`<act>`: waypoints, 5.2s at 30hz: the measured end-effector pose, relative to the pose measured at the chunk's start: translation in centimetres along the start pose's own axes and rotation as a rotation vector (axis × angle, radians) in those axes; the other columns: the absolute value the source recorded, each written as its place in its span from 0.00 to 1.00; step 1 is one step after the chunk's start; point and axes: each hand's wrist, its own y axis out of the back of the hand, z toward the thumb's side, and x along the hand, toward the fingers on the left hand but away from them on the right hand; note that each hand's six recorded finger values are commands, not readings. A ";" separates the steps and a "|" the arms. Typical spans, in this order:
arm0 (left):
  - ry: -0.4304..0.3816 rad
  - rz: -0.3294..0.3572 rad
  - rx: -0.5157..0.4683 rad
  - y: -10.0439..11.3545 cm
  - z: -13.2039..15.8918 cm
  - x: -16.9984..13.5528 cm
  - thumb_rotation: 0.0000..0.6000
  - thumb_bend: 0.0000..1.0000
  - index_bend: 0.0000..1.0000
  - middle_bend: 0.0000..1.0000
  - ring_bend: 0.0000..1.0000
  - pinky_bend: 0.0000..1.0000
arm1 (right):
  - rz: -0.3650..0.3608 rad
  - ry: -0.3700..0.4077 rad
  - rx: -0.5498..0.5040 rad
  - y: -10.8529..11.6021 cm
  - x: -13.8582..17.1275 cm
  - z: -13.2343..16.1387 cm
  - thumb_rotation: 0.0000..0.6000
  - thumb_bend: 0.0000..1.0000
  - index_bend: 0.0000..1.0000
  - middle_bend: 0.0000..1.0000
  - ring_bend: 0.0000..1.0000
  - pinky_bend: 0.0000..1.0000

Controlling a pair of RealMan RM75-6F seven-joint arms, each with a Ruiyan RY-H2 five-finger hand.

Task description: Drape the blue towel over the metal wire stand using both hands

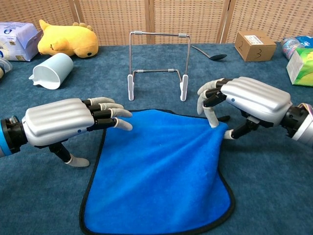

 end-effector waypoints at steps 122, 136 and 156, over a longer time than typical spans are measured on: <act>0.329 0.438 -0.481 18.5 -7.3 0.0 1.00 0.58 0.79 0.40 0.25 0.08 | -0.225 -0.164 -0.342 20.4 -7.2 0.5 1.00 0.41 1.00 0.50 0.31 0.23; 0.377 0.477 -0.578 21.2 -9.9 2.6 1.00 0.58 0.79 0.40 0.25 0.07 | -0.230 -0.229 -0.350 23.7 -10.2 -1.5 1.00 0.41 1.00 0.50 0.31 0.23; 0.454 0.526 -0.602 21.9 -13.4 7.5 1.00 0.58 0.79 0.40 0.24 0.07 | -0.218 -0.323 -0.316 25.1 -14.6 -5.1 1.00 0.41 1.00 0.50 0.31 0.23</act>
